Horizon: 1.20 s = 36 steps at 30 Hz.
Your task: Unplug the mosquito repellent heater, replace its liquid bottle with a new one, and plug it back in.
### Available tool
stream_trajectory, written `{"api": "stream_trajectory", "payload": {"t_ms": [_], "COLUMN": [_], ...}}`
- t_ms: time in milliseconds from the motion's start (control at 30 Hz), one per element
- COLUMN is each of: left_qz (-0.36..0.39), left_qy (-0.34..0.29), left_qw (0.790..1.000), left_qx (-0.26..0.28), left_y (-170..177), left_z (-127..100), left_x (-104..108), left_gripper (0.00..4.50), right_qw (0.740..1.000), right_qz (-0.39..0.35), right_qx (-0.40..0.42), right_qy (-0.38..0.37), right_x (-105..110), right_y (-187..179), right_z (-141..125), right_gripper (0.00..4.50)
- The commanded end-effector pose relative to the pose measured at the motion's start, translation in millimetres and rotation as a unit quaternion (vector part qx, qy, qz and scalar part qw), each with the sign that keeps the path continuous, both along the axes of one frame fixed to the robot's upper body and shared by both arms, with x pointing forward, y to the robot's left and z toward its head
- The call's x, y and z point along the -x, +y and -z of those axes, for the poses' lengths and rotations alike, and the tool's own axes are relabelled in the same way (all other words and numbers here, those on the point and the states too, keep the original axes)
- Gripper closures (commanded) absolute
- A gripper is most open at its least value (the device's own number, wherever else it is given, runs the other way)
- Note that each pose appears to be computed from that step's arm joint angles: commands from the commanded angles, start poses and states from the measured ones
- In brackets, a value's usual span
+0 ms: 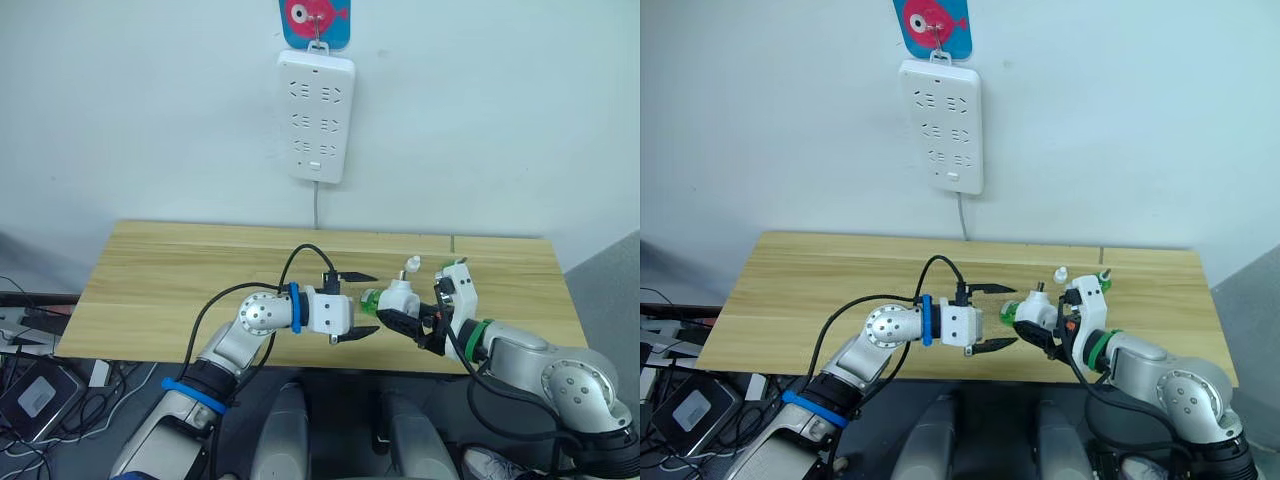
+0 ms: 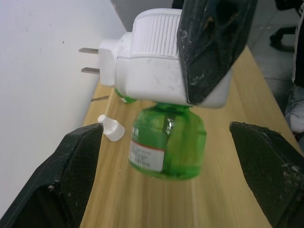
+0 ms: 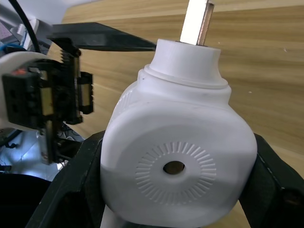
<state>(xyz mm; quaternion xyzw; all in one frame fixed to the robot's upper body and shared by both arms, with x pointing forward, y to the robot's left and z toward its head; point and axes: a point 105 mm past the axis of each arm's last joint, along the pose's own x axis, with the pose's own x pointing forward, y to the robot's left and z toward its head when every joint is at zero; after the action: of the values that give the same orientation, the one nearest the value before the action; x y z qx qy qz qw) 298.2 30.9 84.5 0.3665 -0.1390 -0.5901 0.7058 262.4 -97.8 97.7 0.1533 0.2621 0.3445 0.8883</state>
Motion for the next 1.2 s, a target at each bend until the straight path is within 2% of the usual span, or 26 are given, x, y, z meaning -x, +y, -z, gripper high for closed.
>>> {"api": "stream_trajectory", "payload": {"t_ms": [33,233,333,500,800,833,900,1067,1167,1200], "left_qz": [-0.003,-0.021,-0.021,-0.021,-0.021,-0.022,-0.029,-0.05,-0.071,-0.086], "left_qy": [-0.013,-0.022,-0.021,-0.012,-0.011,-0.012,-0.01,0.012,0.047,0.07], "left_qw": [1.0,0.999,0.999,1.0,1.0,1.0,1.0,0.998,0.995,0.991], "left_qx": [0.002,-0.01,-0.015,-0.013,-0.011,-0.009,-0.002,0.021,0.054,0.08], "left_y": [-9,-11,-12,-15,-15,-15,-15,-14,-13,-13], "left_z": [-3,-1,0,2,2,2,1,0,-1,-4], "left_x": [-1,-6,-6,-4,-3,-3,-5,-10,-14,-17], "left_gripper": [0.0,0.0,0.6,2.17,2.2,2.2,2.2,2.2,2.2,2.2], "right_qw": [1.0,1.0,1.0,1.0,1.0,1.0,0.999,0.998,0.994,0.991], "right_qz": [-0.006,-0.005,-0.006,-0.003,-0.007,-0.008,-0.009,0.015,0.052,0.064], "right_qx": [-0.007,-0.008,-0.008,-0.015,-0.012,-0.01,-0.011,-0.016,-0.041,-0.053], "right_qy": [-0.019,-0.02,-0.02,-0.02,-0.024,-0.027,-0.033,-0.061,-0.092,-0.102], "right_x": [1,0,-1,-2,-1,-1,-1,-3,-6,-6], "right_y": [4,5,5,8,8,9,9,0,-10,-13], "right_z": [-11,-13,-13,-15,-16,-17,-18,-30,-45,-52], "right_gripper": [1.36,1.36,1.36,1.36,1.36,0.64,0.06,0.0,0.0,0.0]}}
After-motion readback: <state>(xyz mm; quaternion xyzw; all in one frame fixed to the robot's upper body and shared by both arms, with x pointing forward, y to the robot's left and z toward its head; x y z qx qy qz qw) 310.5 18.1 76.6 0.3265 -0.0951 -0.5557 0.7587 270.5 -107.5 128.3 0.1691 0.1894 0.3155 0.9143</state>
